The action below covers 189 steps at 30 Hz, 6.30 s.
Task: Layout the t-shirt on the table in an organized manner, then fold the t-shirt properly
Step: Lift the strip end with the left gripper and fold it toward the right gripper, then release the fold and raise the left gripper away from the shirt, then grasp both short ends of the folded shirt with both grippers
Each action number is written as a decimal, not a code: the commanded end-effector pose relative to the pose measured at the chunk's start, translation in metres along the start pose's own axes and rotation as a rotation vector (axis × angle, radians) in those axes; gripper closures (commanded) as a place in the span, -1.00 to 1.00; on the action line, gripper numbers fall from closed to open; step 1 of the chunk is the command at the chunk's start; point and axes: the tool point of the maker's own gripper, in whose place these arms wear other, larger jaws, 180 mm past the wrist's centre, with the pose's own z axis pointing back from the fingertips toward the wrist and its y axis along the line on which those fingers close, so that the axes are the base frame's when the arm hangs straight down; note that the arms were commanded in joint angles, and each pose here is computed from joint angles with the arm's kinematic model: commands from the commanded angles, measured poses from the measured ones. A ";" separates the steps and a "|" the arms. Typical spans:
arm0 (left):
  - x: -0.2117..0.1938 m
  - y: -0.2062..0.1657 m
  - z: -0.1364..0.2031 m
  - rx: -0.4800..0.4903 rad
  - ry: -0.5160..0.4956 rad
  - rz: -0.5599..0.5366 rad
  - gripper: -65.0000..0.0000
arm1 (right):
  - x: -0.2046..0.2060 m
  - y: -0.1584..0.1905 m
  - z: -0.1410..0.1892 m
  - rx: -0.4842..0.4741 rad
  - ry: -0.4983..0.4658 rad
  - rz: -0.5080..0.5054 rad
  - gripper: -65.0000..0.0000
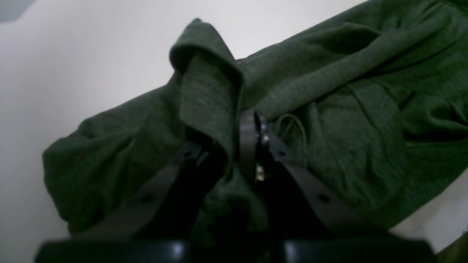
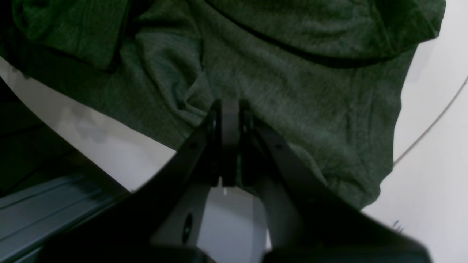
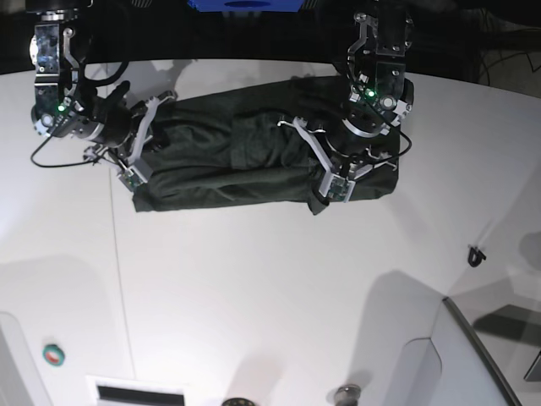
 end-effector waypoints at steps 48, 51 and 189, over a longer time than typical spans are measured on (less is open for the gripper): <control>-0.008 0.028 0.035 0.081 0.053 -0.025 1.00 | 0.015 -0.003 0.003 -0.006 -0.048 0.007 0.95; -0.013 0.024 0.032 0.072 0.066 -0.018 1.00 | 0.016 -0.003 0.004 -0.007 -0.050 0.009 0.95; -0.075 0.084 -0.026 -0.054 0.093 0.172 -0.34 | 0.039 -0.009 -0.036 0.307 -0.068 -0.463 0.98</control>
